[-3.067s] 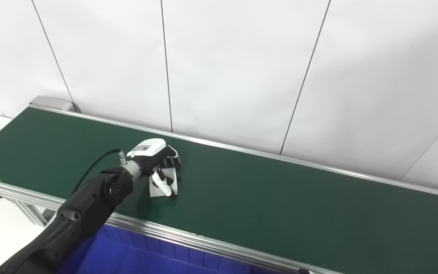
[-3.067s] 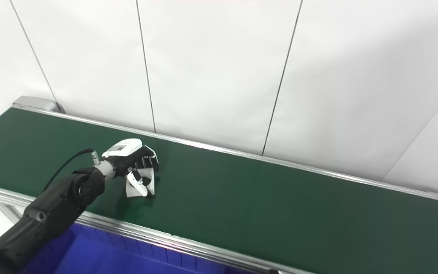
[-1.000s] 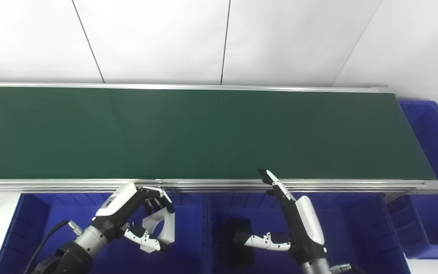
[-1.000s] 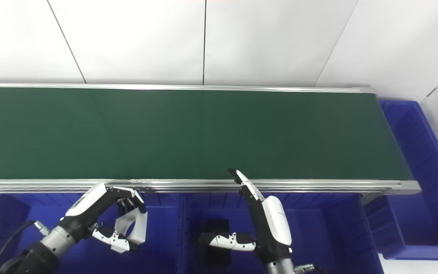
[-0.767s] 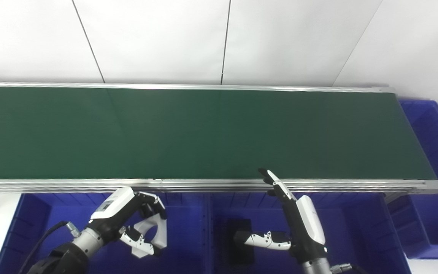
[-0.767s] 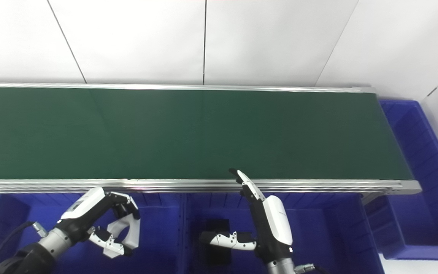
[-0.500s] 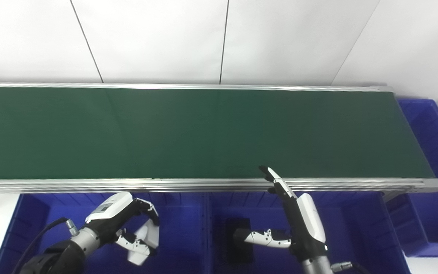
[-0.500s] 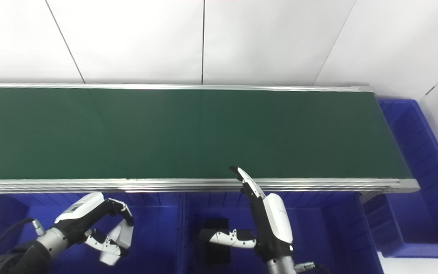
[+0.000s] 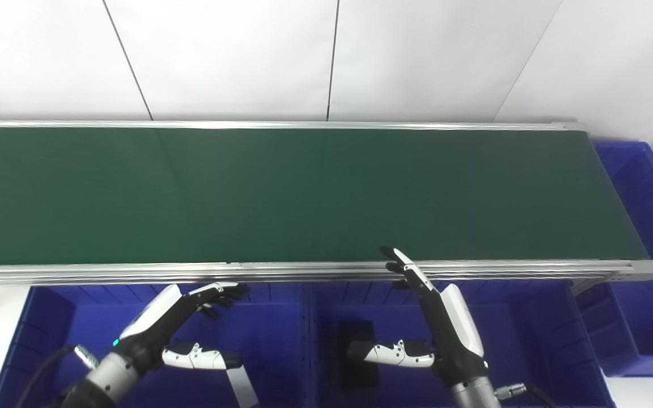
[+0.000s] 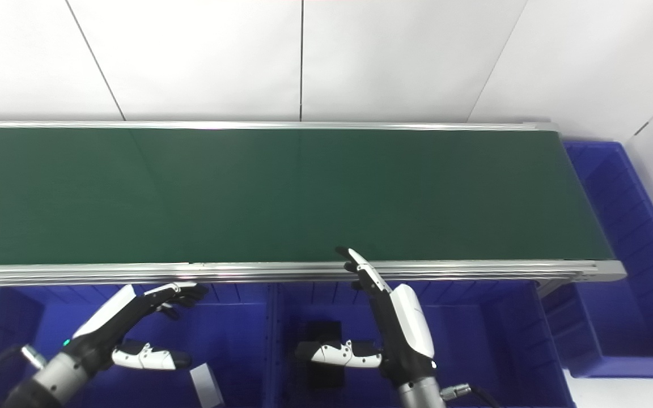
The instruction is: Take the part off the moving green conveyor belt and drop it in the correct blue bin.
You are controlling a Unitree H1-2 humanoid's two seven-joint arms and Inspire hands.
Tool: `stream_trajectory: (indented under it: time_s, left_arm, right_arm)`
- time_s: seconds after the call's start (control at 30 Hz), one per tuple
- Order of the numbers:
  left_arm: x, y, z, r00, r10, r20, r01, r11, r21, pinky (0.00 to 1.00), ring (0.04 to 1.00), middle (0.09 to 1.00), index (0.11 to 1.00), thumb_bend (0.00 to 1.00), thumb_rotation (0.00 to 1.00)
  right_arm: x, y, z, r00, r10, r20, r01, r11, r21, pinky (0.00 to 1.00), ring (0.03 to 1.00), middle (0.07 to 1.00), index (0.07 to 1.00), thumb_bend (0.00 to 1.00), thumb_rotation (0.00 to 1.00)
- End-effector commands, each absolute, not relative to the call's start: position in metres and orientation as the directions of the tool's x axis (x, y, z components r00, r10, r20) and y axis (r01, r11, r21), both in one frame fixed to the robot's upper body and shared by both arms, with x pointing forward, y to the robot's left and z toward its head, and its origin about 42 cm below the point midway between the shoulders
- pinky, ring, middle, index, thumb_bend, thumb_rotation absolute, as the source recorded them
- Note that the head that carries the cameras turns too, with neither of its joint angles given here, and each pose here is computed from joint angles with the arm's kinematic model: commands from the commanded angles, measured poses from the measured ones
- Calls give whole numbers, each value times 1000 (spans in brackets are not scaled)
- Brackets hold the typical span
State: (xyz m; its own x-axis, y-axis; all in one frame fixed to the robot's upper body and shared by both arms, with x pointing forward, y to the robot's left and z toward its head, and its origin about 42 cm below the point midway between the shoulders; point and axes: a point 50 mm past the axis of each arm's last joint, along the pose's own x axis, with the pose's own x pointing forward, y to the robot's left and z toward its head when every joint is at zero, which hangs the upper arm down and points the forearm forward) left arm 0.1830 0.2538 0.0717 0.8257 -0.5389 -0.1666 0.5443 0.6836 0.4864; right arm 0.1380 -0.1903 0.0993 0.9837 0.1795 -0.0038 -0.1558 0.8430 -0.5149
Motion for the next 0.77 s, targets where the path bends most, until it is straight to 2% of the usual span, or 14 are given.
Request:
stream_trajectory:
  time_s: [0.0,0.2,0.23,0.37,0.6,0.73]
  left_arm:
    - [186,252,80,844,-536,-30,487,741,462,651,757,814,831,938,674]
    - [180,244,66,884,-461,82,414,851,323,692,788,836,848,939,565]
    - [179,243,64,889,-449,88,405,862,306,726,809,854,867,921,540]
    - [176,243,58,905,-418,84,383,884,268,780,851,894,907,905,507]
    - [172,237,56,922,-375,94,345,908,238,775,847,896,898,916,445]
    - [170,236,55,925,-369,92,339,910,239,799,870,913,909,917,426]
  right_arm:
    - [138,-190,107,984,176,23,-140,850,-507,700,826,883,887,998,507]
    - [136,-190,105,985,174,9,-145,847,-511,705,829,883,886,1000,512]
    - [136,-190,105,985,175,6,-148,846,-512,710,836,893,891,1000,511]
    - [136,-191,105,985,173,4,-147,845,-514,718,837,892,890,997,495]
    - [137,-193,105,985,172,-8,-151,843,-517,741,853,897,890,1000,491]
    - [137,-195,103,984,178,1,-152,843,-517,721,838,889,888,1000,483]
